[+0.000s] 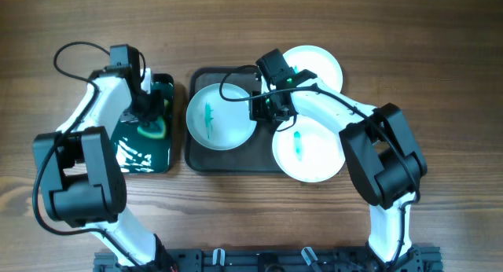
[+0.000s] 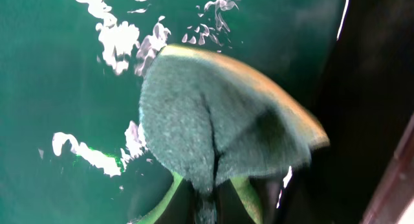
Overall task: Clean dirty plates on tray and stack at the side
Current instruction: 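Grasp the green-yellow sponge with the left gripper and lift it, then grip the left plate rim with the right gripper, bring sponge over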
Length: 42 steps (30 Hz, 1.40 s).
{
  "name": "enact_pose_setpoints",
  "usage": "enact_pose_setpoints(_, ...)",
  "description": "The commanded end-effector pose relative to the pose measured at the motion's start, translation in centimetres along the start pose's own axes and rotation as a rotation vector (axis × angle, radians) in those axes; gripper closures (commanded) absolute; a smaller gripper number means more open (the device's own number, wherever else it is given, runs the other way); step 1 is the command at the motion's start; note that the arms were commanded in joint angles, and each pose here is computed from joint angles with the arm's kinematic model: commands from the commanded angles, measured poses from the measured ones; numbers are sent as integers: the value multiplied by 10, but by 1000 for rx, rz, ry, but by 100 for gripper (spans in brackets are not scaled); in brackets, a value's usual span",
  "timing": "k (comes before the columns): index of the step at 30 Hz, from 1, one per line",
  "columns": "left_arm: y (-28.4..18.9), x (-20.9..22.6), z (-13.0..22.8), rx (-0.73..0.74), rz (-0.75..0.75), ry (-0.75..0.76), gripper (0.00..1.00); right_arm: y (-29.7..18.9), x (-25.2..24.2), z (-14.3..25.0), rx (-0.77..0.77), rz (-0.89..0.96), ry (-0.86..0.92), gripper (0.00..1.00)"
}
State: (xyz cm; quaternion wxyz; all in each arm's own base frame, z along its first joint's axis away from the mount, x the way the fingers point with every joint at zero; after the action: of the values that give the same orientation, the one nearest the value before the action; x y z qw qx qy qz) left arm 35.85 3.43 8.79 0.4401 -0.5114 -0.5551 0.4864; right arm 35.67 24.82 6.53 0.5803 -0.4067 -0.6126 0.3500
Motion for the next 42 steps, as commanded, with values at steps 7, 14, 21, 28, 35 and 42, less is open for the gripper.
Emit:
enact_pose_setpoints(7, -97, -83, -17, -75, 320, -117, 96, 5, -11, 4, 102, -63, 16, 96)
enact_pose_setpoints(14, -31, -154, 0, 45, 213, -77, 96, 3, -15, 4, 111, -57, 34, 96)
enact_pose_setpoints(21, 0, -139, 10, 115, 34, -157, 96, -1, -30, -1, 113, -44, 88, 96)
enact_pose_setpoints(28, 34, -145, 37, 150, 92, -156, 96, -1, -30, -1, 114, -43, 96, 96)
enact_pose_setpoints(35, 33, -207, 57, 166, 420, 137, 96, -1, -30, -1, 115, -43, 88, 96)
enact_pose_setpoints(42, 31, -180, 14, 1, 294, -10, 96, -1, -30, 0, 117, -42, 83, 96)
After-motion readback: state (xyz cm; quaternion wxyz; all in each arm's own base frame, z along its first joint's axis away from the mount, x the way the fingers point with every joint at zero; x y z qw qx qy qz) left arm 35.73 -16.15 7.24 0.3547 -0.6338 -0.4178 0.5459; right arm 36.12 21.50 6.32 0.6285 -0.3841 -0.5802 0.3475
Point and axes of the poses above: each gripper's point midway between its finger pads, its own y axis out along the fingers, its own x axis along the line the jaws close on, z = x × y, the point moved 7 cm from there along -y, back along the fingers, and after that the axes turned 4 degrees about y, right-handed, at the moved point
